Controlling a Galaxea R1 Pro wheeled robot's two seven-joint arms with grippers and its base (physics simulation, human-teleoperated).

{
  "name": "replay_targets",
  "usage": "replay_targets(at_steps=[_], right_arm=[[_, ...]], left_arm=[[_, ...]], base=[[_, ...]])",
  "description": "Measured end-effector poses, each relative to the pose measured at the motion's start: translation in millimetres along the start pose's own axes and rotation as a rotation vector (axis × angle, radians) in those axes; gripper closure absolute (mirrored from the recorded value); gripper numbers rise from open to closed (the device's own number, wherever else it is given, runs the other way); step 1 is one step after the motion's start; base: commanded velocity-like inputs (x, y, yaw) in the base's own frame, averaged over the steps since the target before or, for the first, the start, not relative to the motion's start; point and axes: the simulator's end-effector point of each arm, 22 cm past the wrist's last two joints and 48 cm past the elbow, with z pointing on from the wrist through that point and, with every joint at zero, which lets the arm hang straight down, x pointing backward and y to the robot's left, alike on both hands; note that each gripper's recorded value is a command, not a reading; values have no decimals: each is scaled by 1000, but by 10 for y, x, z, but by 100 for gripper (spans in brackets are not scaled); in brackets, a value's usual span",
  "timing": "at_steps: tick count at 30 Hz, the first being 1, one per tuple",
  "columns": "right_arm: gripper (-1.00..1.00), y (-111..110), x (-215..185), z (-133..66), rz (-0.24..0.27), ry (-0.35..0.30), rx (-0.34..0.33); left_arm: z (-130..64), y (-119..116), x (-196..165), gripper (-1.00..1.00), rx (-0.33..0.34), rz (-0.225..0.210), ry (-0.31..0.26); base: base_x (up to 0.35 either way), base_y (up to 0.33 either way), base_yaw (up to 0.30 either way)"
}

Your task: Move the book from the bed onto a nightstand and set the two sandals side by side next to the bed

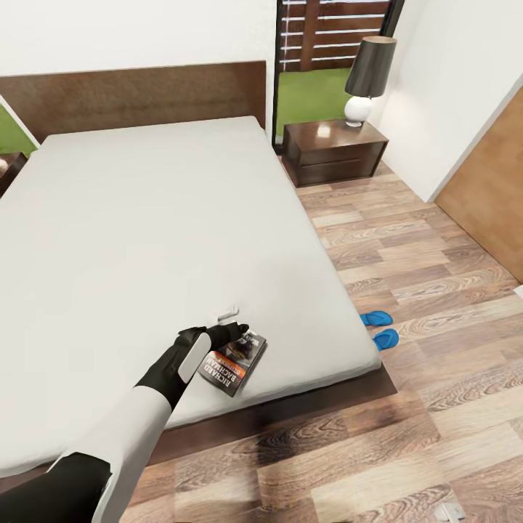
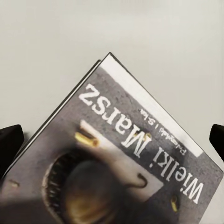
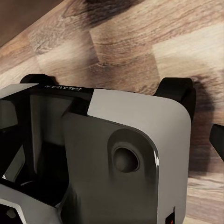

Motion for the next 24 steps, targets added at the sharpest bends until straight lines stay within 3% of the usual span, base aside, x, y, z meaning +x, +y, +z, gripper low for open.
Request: replay_targets(at_steps=[9,24], right_arm=[[-100,-3,0,0,0,0,1],[-100,-3,0,0,0,0,2]], left_arm=[[2,6,4,-100,-1,-2,1],[2,7,5,-100,-1,-2,1]], base=[[-110,0,0],[-5,0,0]])
